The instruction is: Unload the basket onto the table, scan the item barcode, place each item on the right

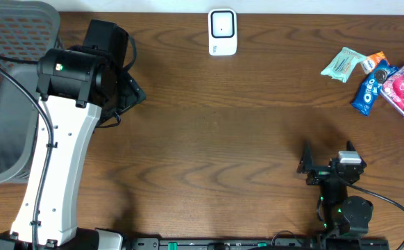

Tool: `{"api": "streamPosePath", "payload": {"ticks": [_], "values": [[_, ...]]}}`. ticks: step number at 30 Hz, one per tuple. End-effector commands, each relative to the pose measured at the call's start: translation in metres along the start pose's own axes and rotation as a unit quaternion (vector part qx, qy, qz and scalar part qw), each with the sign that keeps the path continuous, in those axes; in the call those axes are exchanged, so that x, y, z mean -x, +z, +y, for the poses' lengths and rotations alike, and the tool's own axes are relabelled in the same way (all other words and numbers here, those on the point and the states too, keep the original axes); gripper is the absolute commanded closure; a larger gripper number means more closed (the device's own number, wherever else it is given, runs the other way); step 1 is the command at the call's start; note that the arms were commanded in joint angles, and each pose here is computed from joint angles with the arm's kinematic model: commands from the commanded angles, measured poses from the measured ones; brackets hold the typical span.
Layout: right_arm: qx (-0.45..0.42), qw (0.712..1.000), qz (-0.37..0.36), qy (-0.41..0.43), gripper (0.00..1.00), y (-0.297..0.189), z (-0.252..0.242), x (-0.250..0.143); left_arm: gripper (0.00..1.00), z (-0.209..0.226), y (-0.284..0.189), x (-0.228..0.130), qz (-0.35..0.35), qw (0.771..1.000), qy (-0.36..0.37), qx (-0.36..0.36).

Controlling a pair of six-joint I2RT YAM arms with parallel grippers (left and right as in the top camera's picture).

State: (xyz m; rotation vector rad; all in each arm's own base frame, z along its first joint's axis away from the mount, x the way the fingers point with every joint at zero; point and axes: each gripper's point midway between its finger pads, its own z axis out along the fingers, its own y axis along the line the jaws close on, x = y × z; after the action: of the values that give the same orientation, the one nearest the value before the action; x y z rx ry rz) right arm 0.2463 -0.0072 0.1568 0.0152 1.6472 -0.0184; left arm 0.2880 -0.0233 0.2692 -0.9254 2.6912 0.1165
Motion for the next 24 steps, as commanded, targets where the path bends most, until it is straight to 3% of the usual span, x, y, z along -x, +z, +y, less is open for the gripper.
{"api": "streamPosePath", "payload": {"ticks": [1,24], "values": [[0.002,1.0,0.001,-0.006,0.01,-0.0002,0.0014,-0.0014,0.02,0.0036,0.0005,0.0023,-0.006,1.0,-0.003,0.009],[0.017,0.999,-0.001,0.029,0.01,-0.0003,0.0066,-0.0001,0.02,0.0036,0.0005,0.0023,-0.006,1.0,-0.003,0.009]]}}
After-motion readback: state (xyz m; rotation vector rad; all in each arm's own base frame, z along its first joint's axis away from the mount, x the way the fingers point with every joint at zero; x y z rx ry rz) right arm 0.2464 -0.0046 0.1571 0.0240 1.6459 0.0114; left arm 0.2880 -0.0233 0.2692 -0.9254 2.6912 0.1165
